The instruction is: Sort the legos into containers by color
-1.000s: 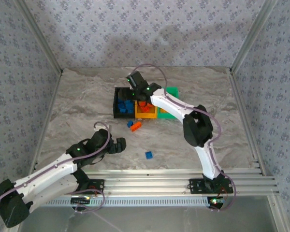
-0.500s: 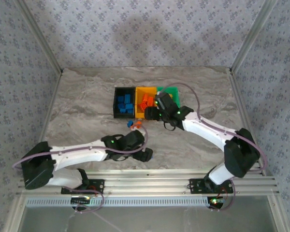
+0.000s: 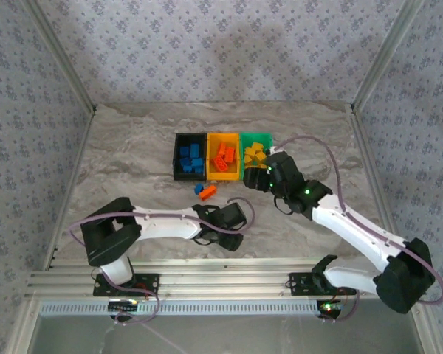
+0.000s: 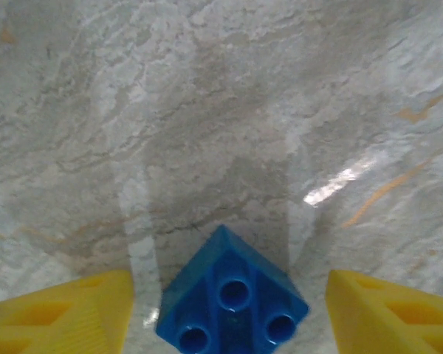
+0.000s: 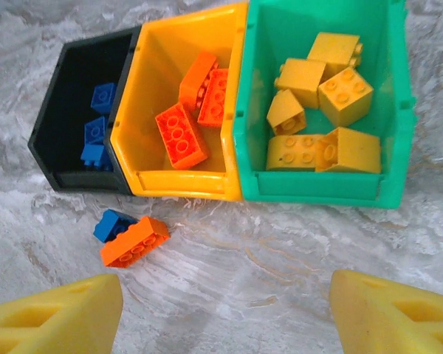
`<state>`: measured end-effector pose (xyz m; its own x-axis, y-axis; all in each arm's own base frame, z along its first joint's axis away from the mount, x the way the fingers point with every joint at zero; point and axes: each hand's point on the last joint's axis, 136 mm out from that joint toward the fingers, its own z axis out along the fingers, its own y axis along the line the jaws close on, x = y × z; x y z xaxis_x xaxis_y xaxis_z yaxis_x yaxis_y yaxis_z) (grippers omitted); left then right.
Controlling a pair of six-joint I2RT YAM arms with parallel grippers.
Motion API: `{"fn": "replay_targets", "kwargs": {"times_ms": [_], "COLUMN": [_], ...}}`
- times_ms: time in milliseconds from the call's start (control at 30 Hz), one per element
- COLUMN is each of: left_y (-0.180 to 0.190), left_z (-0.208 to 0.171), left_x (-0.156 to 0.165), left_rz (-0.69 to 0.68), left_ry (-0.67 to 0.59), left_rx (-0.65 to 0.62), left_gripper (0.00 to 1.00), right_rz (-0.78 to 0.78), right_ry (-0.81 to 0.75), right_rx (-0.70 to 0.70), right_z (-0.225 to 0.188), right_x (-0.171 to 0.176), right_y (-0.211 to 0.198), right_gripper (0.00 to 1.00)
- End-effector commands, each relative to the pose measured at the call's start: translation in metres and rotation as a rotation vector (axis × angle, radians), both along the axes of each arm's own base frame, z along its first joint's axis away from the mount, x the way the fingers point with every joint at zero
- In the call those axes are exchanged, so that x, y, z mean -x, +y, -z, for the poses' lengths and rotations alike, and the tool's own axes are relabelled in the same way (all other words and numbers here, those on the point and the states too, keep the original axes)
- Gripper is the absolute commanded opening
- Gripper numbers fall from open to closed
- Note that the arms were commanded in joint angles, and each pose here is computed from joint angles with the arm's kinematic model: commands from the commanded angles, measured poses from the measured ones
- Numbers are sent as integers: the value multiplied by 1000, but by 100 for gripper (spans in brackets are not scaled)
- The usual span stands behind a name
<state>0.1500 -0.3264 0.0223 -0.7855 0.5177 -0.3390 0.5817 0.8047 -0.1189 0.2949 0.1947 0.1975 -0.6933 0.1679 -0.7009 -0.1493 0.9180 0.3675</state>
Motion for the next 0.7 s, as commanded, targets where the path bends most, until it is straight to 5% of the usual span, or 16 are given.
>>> {"fn": "replay_targets", "kwargs": {"times_ms": [0, 400, 667], "left_y": [-2, 15, 63], "left_z": [1, -16, -89], "left_x": [3, -3, -70], "left_rz": [24, -22, -247], "left_ry": [13, -44, -242], "left_rx": [-26, -29, 93], "left_gripper": [60, 37, 36], "right_rz": [44, 79, 72], "right_ry": [-4, -5, 2], "right_rx": [10, -11, -25], "right_z": [0, -1, 6], "right_x": [4, 1, 1], "right_y": [-16, -27, -25], "right_gripper": [77, 77, 77]}}
